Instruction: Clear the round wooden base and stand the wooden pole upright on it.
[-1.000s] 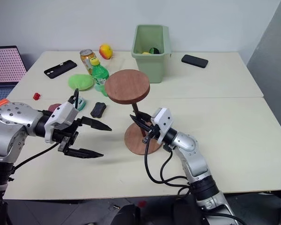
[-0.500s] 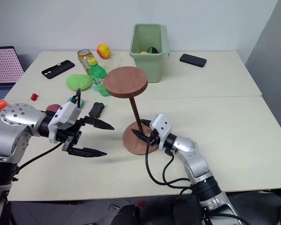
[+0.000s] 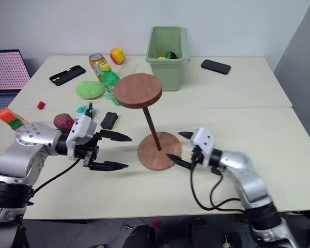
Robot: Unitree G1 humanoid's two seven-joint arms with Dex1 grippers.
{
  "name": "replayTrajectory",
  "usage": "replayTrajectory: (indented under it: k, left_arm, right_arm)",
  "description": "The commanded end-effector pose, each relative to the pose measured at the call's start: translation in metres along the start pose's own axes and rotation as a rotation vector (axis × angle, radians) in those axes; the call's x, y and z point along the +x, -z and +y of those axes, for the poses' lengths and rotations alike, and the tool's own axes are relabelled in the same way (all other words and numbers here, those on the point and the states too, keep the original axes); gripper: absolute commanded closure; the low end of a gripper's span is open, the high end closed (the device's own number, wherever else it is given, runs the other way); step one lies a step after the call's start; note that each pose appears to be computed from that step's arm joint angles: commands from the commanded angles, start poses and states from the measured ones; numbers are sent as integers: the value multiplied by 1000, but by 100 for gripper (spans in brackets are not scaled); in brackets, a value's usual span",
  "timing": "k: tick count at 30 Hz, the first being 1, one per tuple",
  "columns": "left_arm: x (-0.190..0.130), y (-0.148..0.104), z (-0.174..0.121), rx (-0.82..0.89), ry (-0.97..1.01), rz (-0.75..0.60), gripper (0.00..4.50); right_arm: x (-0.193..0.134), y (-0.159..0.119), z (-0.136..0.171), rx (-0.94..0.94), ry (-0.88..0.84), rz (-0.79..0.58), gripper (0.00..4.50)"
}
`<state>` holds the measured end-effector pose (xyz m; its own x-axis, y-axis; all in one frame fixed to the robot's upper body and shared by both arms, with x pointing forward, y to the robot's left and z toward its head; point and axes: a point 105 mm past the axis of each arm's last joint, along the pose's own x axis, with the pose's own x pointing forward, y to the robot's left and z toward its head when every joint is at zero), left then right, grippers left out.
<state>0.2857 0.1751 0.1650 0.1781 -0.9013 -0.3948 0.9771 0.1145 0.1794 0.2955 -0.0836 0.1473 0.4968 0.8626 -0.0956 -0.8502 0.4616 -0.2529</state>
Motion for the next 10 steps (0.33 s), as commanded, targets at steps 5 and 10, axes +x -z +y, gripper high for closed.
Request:
replayTrajectory:
  k: [5, 10]
  left_arm:
    - [-4, 1, 1, -50, -110, -41, 0]
    - [-1, -1, -6, -61, -108, -69, 0]
  right_arm:
    - [-54, -14, 7, -7, -100, 74, 5]
    - [-70, -10, -7, -28, -77, 123, 5]
